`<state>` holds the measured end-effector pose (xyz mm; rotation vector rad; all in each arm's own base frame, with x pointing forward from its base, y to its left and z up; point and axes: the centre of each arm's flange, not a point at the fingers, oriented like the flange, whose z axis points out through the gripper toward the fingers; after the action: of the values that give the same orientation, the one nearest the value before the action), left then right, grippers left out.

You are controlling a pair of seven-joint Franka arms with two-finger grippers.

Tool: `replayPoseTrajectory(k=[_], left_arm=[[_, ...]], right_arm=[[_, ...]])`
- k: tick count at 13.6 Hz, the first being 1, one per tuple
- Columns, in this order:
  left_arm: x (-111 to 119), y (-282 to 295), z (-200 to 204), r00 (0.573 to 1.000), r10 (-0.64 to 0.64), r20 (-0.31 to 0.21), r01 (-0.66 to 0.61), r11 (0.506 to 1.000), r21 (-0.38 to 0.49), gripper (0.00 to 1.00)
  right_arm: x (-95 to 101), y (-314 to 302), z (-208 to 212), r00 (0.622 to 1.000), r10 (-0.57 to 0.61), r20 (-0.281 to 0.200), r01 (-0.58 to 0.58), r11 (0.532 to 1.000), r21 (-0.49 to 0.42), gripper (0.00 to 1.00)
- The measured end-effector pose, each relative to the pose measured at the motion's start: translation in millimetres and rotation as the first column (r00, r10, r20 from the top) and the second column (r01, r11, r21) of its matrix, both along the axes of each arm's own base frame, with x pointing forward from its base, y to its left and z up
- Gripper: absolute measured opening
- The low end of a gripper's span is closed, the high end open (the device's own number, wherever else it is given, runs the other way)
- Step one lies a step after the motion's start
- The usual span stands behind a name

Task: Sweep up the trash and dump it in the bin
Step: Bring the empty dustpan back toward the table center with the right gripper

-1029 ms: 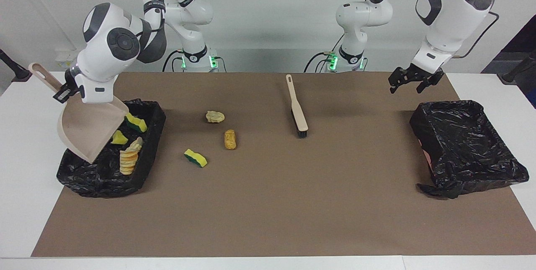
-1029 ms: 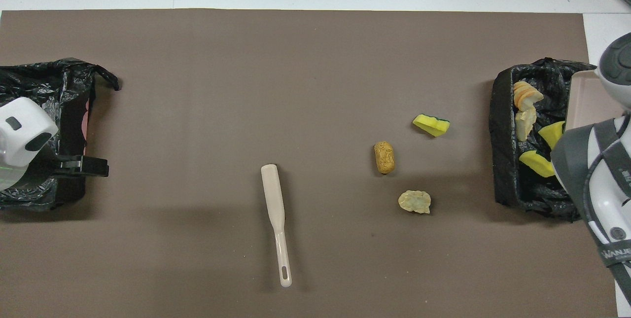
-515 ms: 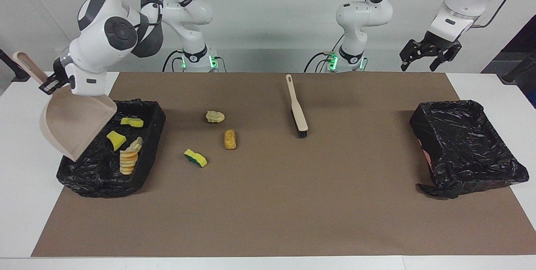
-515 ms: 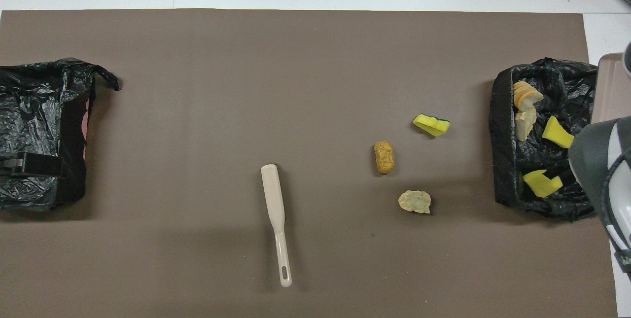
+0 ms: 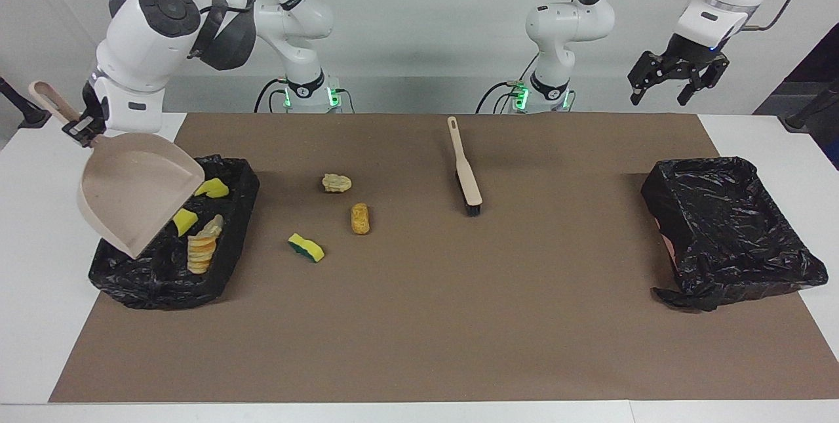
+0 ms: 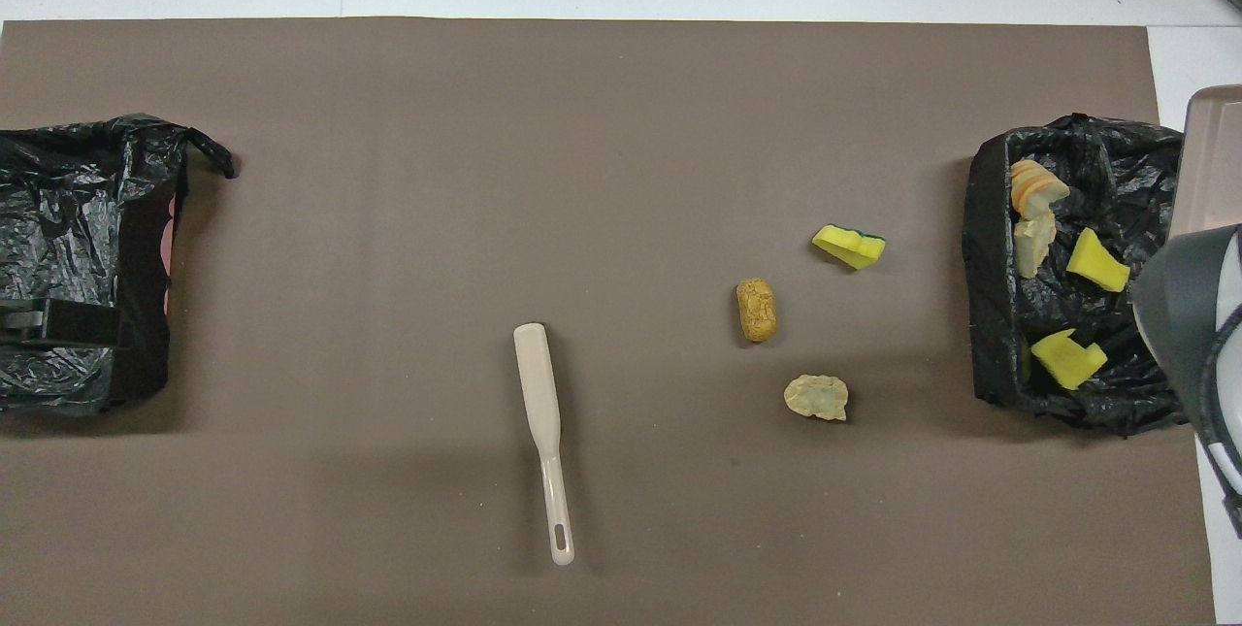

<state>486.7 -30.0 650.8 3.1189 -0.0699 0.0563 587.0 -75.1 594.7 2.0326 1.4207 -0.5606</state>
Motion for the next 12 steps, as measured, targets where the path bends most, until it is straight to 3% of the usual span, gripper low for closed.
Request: replayPoseTrajectory(k=[3,6,9,12], left_arm=[[0.7,-3.3,8.3,1.000,0.022,0.017,-0.022,1.000,-0.002,1.00],[0.5,-4.2,12.7,0.999,0.022,0.026,-0.022,1.000,-0.003,1.00],[0.7,-1.3,12.7,0.999,0.029,0.026,-0.029,1.000,-0.004,1.00],[1.1,6.3,12.8,0.999,0.043,0.025,-0.043,0.999,-0.006,1.00]], right_arm=[[1.3,30.9,-7.8,0.995,-0.077,0.071,0.067,0.988,0.136,0.32],[2.7,91.4,-7.4,0.968,-0.182,0.171,0.137,0.960,0.243,0.32],[5.3,145.0,-6.6,0.912,-0.336,0.237,0.232,0.896,0.378,0.32],[20.7,215.8,-22.0,0.822,-0.492,0.288,0.327,0.820,0.470,0.32]])
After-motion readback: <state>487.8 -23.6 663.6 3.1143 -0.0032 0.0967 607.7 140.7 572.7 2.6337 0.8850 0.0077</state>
